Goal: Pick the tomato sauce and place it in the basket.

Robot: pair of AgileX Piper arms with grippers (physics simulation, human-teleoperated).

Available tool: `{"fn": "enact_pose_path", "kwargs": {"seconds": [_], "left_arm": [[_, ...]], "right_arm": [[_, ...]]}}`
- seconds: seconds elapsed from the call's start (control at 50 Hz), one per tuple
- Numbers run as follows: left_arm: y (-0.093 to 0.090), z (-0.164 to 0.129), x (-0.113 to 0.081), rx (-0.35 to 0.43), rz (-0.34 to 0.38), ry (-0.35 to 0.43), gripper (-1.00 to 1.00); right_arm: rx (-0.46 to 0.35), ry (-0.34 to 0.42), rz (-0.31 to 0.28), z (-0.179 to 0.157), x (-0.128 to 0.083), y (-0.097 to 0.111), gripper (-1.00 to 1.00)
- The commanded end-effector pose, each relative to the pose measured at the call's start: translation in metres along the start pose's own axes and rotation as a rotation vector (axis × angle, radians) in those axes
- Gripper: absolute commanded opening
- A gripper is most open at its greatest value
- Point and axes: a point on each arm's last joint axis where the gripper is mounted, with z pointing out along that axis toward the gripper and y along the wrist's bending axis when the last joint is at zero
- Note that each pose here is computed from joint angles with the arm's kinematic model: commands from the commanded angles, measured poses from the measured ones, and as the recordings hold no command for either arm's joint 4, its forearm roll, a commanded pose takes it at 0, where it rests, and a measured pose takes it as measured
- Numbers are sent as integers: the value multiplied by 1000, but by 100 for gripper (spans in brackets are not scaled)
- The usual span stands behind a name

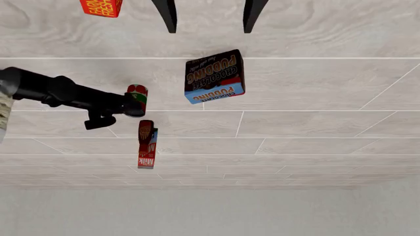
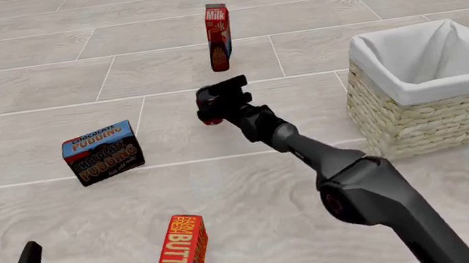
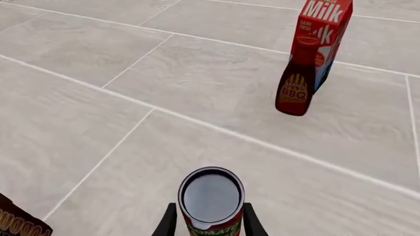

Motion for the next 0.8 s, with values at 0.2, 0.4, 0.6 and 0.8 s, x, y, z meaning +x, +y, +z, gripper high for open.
{"fn": "enact_pose_path", "kwargs": {"seconds": [0.2, 0.4, 0.6, 0.8], "left_arm": [[0, 0, 0, 0, 0, 0, 100], [0, 0, 0, 0, 0, 0, 100], [0, 0, 0, 0, 0, 0, 100], [0, 0, 0, 0, 0, 0, 100]], "right_arm": [[8, 3, 39, 6, 1, -5, 100], [6, -7, 41, 5, 2, -4, -100], [-5, 0, 39, 1, 7, 3, -100], [-17, -5, 24, -6, 1, 11, -100]]}}
